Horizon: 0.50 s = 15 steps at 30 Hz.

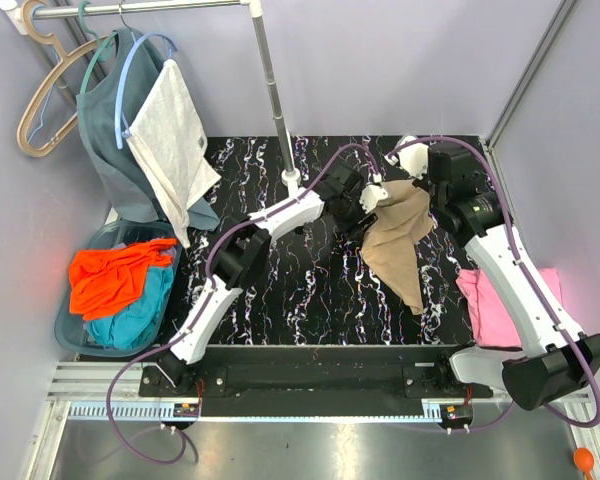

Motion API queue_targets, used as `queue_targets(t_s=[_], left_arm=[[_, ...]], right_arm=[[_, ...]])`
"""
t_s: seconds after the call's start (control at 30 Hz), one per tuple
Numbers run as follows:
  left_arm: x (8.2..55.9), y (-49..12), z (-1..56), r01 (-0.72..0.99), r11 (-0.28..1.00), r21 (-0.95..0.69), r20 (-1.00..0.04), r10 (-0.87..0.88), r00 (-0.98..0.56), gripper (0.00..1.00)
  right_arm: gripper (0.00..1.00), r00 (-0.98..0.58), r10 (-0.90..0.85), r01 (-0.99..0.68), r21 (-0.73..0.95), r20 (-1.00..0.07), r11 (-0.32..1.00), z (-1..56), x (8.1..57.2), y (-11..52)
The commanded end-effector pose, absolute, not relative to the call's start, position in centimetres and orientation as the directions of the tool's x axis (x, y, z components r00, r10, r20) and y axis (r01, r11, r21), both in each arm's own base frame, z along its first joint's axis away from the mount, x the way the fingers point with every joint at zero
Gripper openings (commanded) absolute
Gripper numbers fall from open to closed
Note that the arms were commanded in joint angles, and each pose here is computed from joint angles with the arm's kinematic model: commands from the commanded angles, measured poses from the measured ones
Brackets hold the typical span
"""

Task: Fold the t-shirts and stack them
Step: Flatten the tshirt out

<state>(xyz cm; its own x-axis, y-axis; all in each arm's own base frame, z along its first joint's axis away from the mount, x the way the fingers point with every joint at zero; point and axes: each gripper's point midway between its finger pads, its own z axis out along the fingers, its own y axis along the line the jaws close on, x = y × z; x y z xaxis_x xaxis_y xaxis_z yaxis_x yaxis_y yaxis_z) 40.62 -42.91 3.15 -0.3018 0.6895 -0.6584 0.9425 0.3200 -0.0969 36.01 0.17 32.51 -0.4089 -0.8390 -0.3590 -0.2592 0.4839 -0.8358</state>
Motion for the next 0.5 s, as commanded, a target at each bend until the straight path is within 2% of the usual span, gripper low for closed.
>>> queue_targets(t_s=[0.0,0.3,0.33,0.4,0.47], left_arm=[[41.68,-43.3,4.32,0.937,0.344,-0.067,-0.671,0.679,-0.297,0.56],[41.5,-43.34,3.75,0.936,0.347,-0.062,-0.654,0.694,-0.301,0.31],[41.57,-43.42,3.73,0.935,0.35,-0.059,-0.654,0.694,-0.301,0.18],[41.77,-43.37,3.76,0.93,0.363,-0.054,-0.653,0.692,-0.308,0.02],[41.98,-43.22,3.76,0.928,0.369,-0.042,-0.65,0.695,-0.306,0.0]], right_arm=[[0.0,-0.383,-0.841,-0.207,-0.852,-0.382,0.482,34.77,35.54,-0.32],[0.0,-0.38,-0.839,-0.193,-0.854,-0.388,0.483,35.52,34.95,-0.6],[0.0,-0.38,-0.838,-0.191,-0.853,-0.392,0.486,35.59,34.89,-0.61],[0.0,-0.382,-0.836,-0.191,-0.851,-0.394,0.489,35.61,34.69,-0.67],[0.0,-0.387,-0.835,-0.196,-0.85,-0.392,0.49,35.36,34.58,-0.72]])
